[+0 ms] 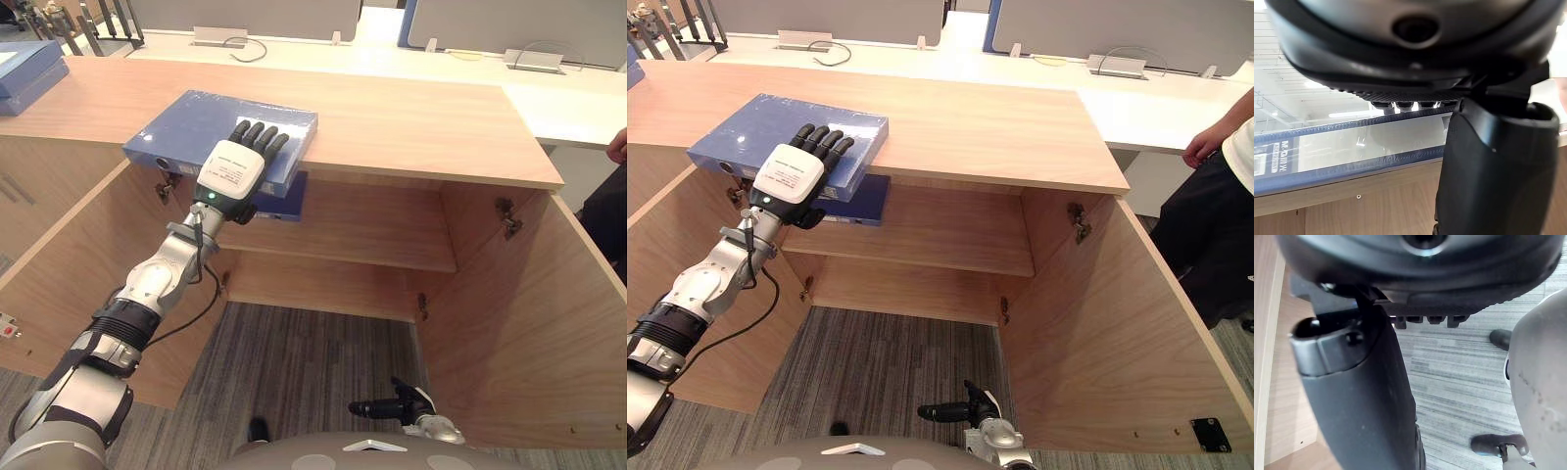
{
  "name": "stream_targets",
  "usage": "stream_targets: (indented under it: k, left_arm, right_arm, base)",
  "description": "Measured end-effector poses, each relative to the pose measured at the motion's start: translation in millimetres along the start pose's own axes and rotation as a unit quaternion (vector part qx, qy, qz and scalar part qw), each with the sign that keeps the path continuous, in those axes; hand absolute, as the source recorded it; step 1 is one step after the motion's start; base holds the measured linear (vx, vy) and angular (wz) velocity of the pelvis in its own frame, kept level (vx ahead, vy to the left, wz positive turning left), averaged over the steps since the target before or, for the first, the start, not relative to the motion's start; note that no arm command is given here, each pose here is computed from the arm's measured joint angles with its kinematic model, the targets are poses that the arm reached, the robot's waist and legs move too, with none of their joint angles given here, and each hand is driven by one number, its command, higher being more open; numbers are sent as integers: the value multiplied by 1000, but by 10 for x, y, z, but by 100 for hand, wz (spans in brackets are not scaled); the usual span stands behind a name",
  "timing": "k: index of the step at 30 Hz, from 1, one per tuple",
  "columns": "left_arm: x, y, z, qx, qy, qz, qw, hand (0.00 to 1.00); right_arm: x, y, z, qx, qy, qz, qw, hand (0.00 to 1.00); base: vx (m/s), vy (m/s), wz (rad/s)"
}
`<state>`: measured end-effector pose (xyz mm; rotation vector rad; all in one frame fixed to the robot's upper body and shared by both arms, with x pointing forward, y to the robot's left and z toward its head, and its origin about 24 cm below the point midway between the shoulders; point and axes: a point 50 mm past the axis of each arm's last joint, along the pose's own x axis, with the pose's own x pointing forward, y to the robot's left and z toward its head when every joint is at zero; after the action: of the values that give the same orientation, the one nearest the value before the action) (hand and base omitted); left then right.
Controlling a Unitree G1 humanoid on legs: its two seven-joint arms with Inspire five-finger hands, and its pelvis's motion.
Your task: Walk over to the cabinet, pick up the folder, carry it to the office cabinet, place the folder inside the office cabinet, then close the office cabinet door
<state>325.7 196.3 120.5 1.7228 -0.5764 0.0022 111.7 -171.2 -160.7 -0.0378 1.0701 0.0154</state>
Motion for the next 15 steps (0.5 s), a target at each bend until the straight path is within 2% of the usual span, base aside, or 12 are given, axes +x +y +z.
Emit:
stream_targets:
  k: [5, 11, 15]
  left_arm:
    - [16, 56, -30, -2, 7, 20, 1000, 0]
    - [117, 280, -81, -14, 23, 77, 997, 0]
    - [167, 444, 57, -24, -5, 114, 993, 0]
  right_arm:
    - [-1, 1, 1, 0, -1, 0, 1000, 100]
    - [-2, 0, -3, 0, 0, 0, 1000, 100]
    - [-3, -3, -6, 0, 0, 0, 1000, 100]
  base:
    - [0, 0, 0]
    - [0, 0, 0]
    - [0, 0, 0]
